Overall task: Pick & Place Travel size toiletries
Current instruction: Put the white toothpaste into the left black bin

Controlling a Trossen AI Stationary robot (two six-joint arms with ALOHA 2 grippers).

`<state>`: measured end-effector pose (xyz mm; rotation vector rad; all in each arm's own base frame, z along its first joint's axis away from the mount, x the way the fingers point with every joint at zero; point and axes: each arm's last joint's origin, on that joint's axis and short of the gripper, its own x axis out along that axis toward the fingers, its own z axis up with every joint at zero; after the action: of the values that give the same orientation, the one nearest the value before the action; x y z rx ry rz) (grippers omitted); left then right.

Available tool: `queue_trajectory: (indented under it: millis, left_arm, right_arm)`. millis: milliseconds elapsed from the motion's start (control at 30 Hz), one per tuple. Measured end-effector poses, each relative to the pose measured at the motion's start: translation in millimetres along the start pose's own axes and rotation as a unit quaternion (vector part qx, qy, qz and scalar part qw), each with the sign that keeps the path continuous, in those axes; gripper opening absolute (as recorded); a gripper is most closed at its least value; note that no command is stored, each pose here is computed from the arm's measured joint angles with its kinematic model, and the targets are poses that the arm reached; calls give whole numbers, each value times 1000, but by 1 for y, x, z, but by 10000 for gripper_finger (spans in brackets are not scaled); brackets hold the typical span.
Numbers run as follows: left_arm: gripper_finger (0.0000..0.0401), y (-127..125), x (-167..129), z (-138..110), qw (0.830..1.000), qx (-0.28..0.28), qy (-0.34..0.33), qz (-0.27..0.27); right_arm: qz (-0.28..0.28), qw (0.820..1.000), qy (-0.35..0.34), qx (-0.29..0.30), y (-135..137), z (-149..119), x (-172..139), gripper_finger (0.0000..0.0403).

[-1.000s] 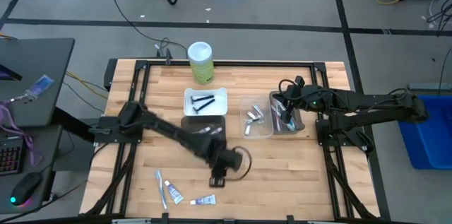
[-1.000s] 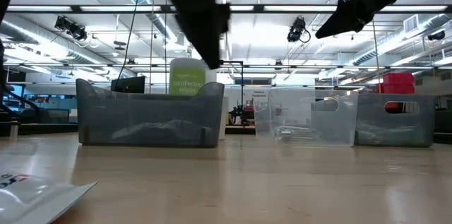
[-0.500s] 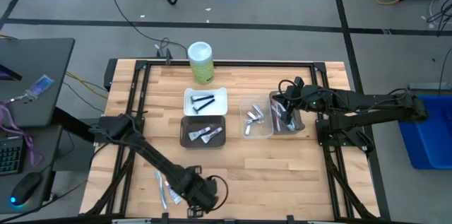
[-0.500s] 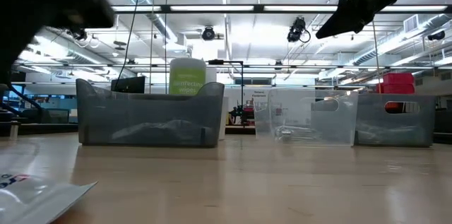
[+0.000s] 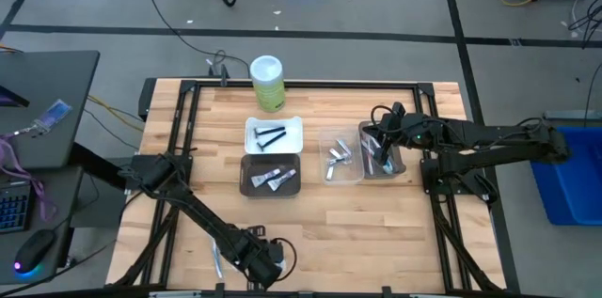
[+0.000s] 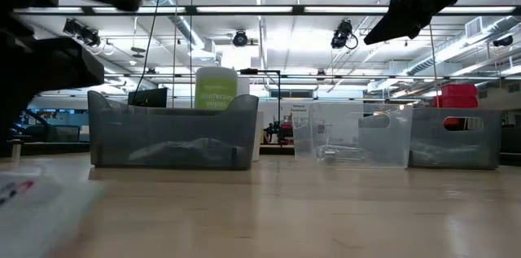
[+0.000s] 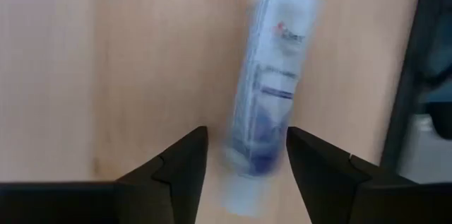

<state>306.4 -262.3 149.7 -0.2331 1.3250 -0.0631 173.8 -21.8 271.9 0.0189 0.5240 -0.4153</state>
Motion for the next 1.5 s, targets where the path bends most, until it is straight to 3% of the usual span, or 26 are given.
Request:
queue_trajectory:
  millis: [200,300,500,667,800,967,1133,1300,1367,1500]
  left_arm:
    - [186,6,5,-4,999,44,-8,22]
    - [152,8,6,-6,997,74,-5,29]
    - [80,13,6,-2,998,56,-7,37]
    - [87,19,3,13,998,40,-16,41]
    - [108,32,-9,35,996,28,-29,76]
    - [78,51,-37,58,989,45,5,140]
    - [74,76,-80,78,968,48,42,242]
    - [91,107,-111,83,931,13,81,355]
    - [92,118,-110,87,930,10,84,356]
    - [93,133,-98,94,946,16,113,303]
  right_arm:
    - [0,1000,0,-1,0,0,0,14]
    - [0,1000,0,-1,0,0,0,14]
    - [0,1000,0,-1,0,0,0,14]
    - [0,1000,0,-1,0,0,0,14]
    - [0,1000,0,-1,0,0,0,14]
    - [0,1000,0,-1,0,0,0,14]
    - [-1,1000,0,-13,0,0,0,14]
    - [-1,1000,-1,-15,0,0,0,14]
    - [-1,1000,-3,-14,0,1,0,14]
    - [-1,1000,-4,-14,0,1,0,14]
